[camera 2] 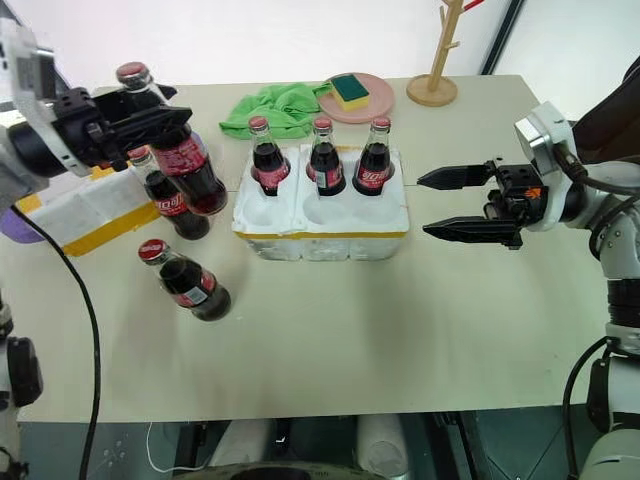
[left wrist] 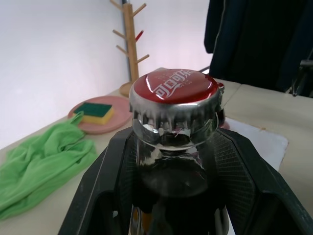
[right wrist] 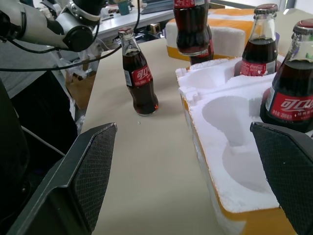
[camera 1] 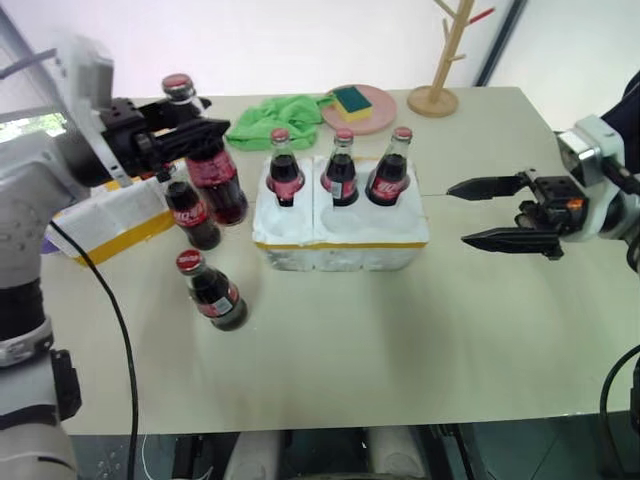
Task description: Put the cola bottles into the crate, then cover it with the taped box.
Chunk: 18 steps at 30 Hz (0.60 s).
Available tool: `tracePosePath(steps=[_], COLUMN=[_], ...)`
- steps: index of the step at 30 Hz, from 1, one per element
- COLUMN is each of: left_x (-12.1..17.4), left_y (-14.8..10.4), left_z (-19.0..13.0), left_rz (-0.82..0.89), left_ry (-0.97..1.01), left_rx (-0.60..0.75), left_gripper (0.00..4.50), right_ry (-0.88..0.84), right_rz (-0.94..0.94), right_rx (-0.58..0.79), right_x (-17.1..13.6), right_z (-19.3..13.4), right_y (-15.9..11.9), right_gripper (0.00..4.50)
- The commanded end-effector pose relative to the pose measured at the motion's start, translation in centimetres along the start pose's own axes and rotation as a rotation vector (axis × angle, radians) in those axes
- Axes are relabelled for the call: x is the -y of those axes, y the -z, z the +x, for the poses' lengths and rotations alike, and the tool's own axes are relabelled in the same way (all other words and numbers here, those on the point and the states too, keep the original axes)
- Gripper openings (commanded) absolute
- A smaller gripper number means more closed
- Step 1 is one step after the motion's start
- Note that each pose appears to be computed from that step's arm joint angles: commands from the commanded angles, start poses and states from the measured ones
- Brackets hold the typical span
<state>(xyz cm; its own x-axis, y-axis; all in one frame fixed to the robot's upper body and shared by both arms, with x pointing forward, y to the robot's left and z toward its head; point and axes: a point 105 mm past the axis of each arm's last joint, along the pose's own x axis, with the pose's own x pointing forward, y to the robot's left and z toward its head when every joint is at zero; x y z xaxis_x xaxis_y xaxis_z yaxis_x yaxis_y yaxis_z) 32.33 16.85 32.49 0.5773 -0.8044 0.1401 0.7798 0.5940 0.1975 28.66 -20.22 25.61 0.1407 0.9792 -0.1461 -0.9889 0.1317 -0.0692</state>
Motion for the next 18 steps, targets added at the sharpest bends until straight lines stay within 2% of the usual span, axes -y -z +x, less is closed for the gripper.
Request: tracePosePath(steps=[1, 11, 18], left_x=[0.2, 0.4, 0.0], left_y=[-2.2, -0.6, -1.4], left_z=[0.7, 4.0, 4.7], left_rz=[0.078, 0.064, 0.089], left_ry=[0.012, 0.087, 0.124], left_rx=[0.073, 0.069, 0.071], left_gripper=[2.02, 2.02, 2.02], right_ry=[0.012, 0.026, 0.038], right_rz=[-0.058, -0.047, -0.041], right_rx=[0.000, 0.009, 0.017], right_x=[-0.5, -0.8, -1.0], right_z=[-0.4, -0.5, -0.4], right_y=[-1.3, -1.1, -0.9], right_gripper=[4.50, 4.50, 4.50])
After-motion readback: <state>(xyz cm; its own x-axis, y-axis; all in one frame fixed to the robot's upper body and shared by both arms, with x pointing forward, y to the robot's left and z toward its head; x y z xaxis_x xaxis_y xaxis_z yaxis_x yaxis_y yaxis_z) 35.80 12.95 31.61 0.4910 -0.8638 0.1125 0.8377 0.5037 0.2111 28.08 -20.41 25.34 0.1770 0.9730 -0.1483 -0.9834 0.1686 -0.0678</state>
